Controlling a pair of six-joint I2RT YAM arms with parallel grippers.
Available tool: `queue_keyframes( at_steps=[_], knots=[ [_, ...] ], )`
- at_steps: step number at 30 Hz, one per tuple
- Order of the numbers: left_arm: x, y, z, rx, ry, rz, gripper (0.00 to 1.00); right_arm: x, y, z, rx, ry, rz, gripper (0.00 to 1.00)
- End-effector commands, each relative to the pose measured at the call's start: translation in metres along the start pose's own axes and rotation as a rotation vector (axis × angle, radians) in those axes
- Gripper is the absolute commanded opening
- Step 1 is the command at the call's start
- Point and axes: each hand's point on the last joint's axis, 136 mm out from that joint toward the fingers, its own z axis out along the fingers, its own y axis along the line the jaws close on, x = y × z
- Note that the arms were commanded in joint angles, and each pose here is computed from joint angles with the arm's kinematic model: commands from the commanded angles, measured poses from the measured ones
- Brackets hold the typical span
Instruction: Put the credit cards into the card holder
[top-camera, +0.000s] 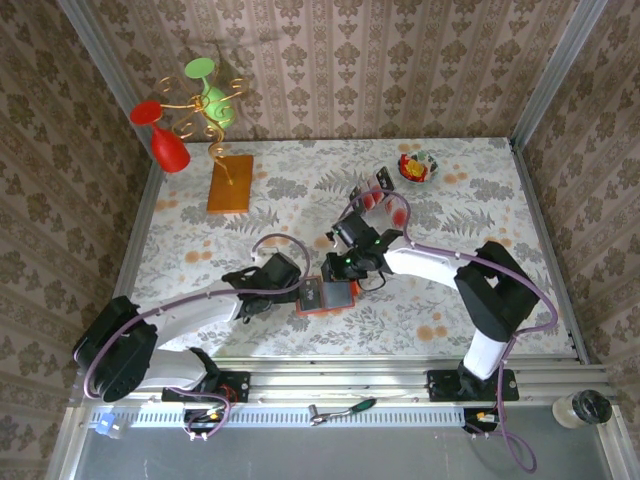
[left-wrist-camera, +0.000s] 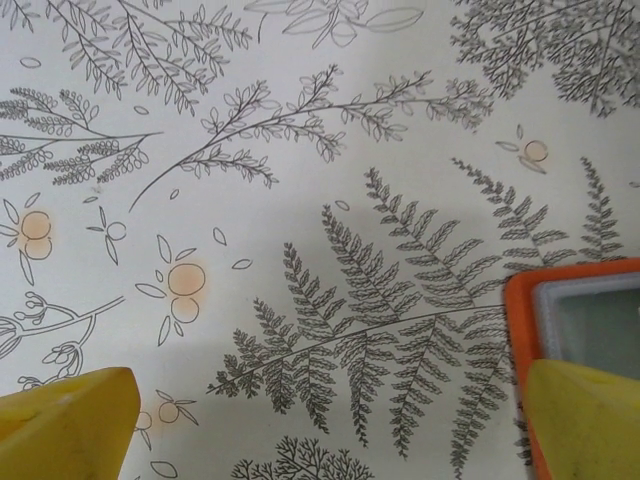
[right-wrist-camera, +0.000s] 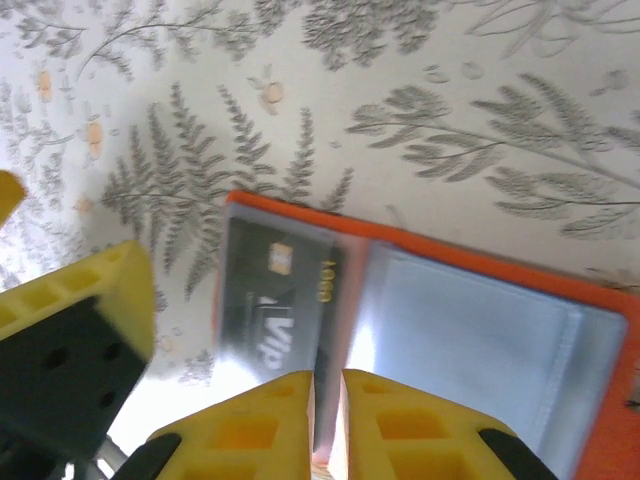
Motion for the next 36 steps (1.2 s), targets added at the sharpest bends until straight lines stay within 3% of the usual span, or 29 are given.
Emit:
queue_keyframes(
  at_steps=[1,13,36],
  knots=[
    [-0.016,-0.016,-0.011,0.035,-0.037,-0.010,1.00,-0.002,-0.018,-0.009,0.080,0.009,-0.042,0.17],
    [-0.015,-0.070,-0.011,0.101,-0.044,0.044,1.00,-0.012,-0.040,0.007,0.106,0.054,-0.041,0.11],
    [0.014,-0.085,0.010,0.109,-0.011,0.099,1.00,0.016,-0.049,0.036,0.037,0.109,0.063,0.07]
  ],
)
